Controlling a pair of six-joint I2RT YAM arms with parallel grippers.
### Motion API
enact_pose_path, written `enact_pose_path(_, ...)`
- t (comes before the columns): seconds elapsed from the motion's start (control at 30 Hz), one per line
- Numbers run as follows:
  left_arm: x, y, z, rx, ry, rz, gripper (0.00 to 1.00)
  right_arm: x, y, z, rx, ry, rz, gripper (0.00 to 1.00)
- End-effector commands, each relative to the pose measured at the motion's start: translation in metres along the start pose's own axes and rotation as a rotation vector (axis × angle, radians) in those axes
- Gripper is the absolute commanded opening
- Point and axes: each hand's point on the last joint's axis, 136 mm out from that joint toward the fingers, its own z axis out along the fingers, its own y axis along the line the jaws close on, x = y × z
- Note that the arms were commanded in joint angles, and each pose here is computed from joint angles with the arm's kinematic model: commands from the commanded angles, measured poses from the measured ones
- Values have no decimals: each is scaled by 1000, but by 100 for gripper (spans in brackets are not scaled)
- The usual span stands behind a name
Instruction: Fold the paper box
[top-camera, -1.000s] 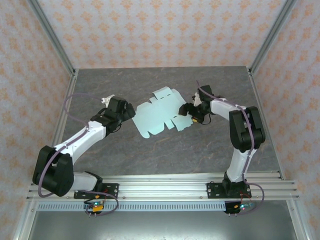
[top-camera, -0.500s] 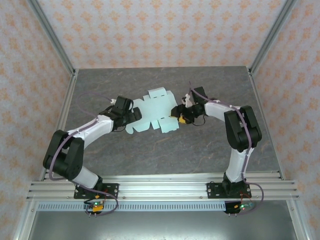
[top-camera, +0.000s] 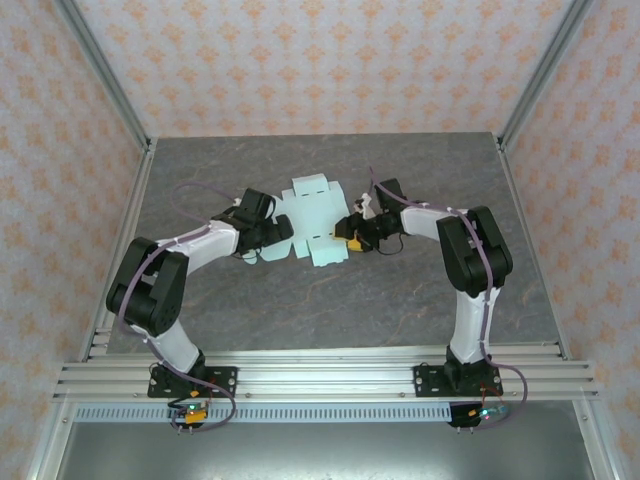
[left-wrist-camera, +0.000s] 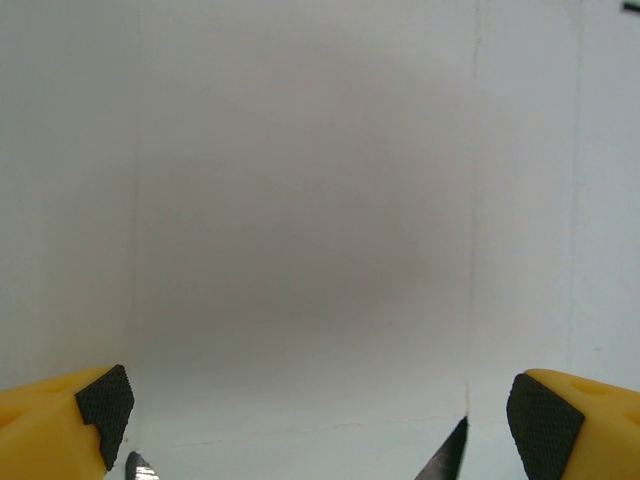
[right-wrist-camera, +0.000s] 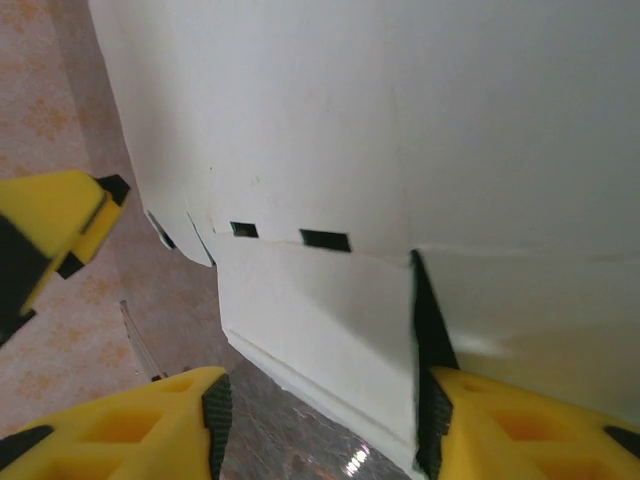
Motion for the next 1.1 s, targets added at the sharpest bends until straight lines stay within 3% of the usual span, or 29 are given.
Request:
enact_pose_path(0.0, -10, -8, -3, 11, -17, -10, 100, 3, -2, 7, -45, 19, 4, 51)
enact_pose_path(0.27, -7, -8, 2, 17, -8, -21, 100, 4, 3, 10, -95, 24, 5, 39)
enact_pose_path(0.37, -9, -7, 2, 16, -14, -24, 100, 4, 2, 11, -97, 25, 1, 30)
enact_pose_path(0.53, -15, -14, -10, 39, -29, -20, 100, 3, 6, 14, -136, 33, 12, 16)
enact_pose_path(0.63, -23, -13, -20, 28, -53, -18, 100, 1, 8, 11, -136, 14, -6, 13)
enact_pose_path(0.83, -45, -11, -59, 42, -116, -46, 100, -4, 21, -5, -93, -38, -75, 2)
enact_pose_path(1.07, -94, 1, -135, 71, -295, -110, 100, -22, 54, -58, 173, -190, -354, 0)
